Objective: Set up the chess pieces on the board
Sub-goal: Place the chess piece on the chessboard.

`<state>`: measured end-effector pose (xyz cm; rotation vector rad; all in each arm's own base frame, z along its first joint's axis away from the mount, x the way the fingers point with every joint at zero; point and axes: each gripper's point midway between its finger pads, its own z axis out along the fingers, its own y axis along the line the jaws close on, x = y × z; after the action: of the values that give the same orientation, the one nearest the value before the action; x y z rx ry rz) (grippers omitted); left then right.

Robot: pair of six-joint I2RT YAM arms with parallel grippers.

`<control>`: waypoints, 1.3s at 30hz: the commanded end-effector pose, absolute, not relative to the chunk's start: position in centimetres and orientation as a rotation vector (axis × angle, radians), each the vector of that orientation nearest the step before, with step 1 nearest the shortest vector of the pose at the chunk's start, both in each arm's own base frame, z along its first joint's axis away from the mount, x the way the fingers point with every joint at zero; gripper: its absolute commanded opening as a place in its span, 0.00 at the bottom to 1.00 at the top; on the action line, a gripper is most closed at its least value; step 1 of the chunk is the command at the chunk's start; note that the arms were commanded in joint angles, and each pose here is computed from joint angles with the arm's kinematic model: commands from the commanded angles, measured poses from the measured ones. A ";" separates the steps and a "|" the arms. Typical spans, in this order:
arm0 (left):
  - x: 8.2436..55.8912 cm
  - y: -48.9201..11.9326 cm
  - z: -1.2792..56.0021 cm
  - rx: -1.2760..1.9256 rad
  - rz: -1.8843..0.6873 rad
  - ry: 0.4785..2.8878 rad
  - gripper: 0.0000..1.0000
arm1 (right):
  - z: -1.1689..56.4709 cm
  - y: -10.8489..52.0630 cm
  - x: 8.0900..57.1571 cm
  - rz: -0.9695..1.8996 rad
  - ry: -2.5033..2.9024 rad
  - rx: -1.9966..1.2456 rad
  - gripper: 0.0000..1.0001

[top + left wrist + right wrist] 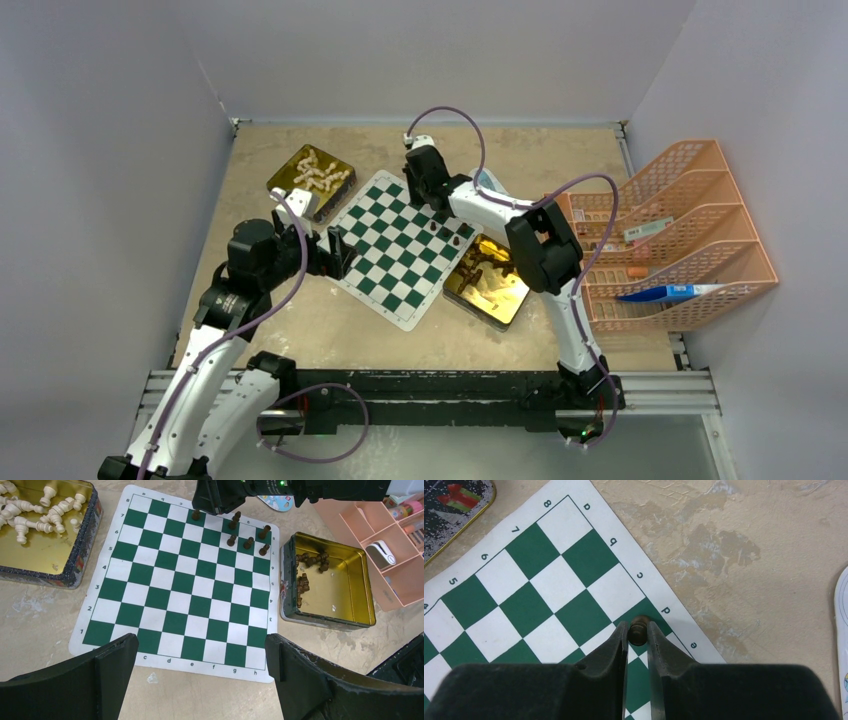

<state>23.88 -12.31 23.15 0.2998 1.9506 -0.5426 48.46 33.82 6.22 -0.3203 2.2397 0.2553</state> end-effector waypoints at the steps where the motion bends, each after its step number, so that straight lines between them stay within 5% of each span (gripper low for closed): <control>1: 24.1 -12.5 24.1 0.301 -0.553 1.917 0.98 | 8.5 34.2 49.5 0.265 2.191 -0.315 0.21; 13: 24.1 -12.5 23.9 0.302 -0.551 1.921 0.98 | 7.7 34.2 48.7 0.274 2.219 -0.331 0.22; 28: 24.2 -12.6 23.8 0.311 -0.555 1.928 0.98 | 10.3 34.7 48.4 0.332 2.203 -0.336 0.45; 39: 24.2 -13.3 23.9 0.313 -0.601 1.950 0.99 | 15.3 32.8 46.0 0.357 2.187 -0.278 0.42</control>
<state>24.36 -12.51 21.66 0.2987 2.0136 -0.5445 46.47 33.48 9.11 -0.3405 2.2691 0.3062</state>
